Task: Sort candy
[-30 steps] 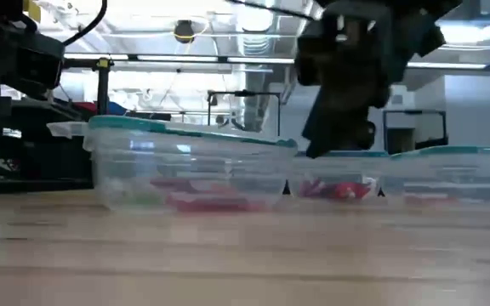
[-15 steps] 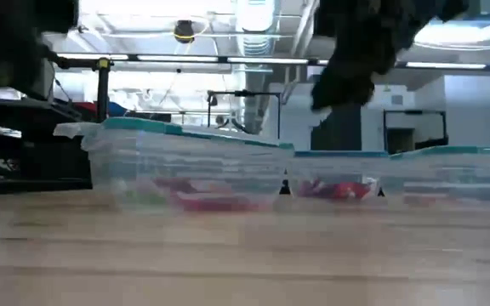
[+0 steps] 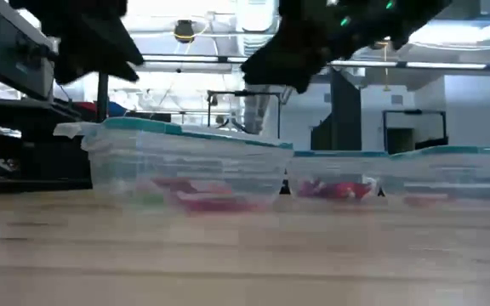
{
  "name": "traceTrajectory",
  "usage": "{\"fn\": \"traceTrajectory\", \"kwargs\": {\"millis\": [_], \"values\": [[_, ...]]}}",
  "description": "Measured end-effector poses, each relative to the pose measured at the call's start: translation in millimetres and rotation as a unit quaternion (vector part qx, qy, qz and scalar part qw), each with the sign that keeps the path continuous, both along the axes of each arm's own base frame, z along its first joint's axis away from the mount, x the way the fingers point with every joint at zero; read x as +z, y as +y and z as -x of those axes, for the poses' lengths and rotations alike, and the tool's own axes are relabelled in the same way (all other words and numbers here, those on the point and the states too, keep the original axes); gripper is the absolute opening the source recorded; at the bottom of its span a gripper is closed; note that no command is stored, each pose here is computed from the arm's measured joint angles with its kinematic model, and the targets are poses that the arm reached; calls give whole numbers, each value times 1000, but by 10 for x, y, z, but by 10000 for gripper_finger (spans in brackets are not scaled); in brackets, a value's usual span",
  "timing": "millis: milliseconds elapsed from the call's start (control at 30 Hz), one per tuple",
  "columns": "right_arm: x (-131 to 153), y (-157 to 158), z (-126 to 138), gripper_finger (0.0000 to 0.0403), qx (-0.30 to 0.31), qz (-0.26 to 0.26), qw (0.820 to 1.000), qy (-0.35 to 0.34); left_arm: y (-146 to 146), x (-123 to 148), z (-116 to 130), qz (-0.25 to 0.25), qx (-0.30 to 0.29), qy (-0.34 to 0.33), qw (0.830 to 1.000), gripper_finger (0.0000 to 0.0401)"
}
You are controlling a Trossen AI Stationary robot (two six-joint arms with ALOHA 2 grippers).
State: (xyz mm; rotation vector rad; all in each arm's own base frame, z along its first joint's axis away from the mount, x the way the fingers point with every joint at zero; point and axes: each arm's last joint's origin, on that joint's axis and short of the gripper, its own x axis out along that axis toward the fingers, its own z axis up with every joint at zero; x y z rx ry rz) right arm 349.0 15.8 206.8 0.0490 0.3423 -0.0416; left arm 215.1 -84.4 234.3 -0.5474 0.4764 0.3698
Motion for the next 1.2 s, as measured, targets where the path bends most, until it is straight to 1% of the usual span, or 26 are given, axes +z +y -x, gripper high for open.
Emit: {"fn": "traceTrajectory", "kwargs": {"millis": [133,200,300,433,600,700,833,933,1000,1067,1133,1200], "values": [[-304,-72,-142,136,-7,1,1000,7,4,-202,-125,-18,11,42,999,108],[-463,-110,-182,136,-12,2,1000,23,-11,-304,-170,-25,11,63,998,108],[-613,-129,-203,137,-15,3,999,44,-37,-434,-218,-28,10,89,996,108],[-660,-52,-192,137,-11,-2,998,66,-57,-555,-248,-29,5,119,992,108],[-655,207,-149,137,2,-22,996,83,-66,-591,-245,-34,-12,139,990,108],[-663,390,-120,137,8,-27,996,87,-63,-562,-231,-41,-25,139,989,108],[-643,563,-89,137,25,-13,996,84,-59,-529,-226,-49,-35,131,990,108],[-470,642,-70,137,51,0,996,73,-75,-406,-254,-49,-51,113,991,108],[-257,677,-83,137,67,17,997,37,-84,-277,-252,-48,-67,105,991,108],[-12,669,-108,137,75,39,996,-11,-118,-76,-268,-34,-87,84,992,108],[87,627,-144,137,72,58,995,-34,-133,86,-192,-37,-96,99,990,108],[68,570,-189,137,65,66,995,-40,-146,173,-85,-45,-100,133,985,108]]}}
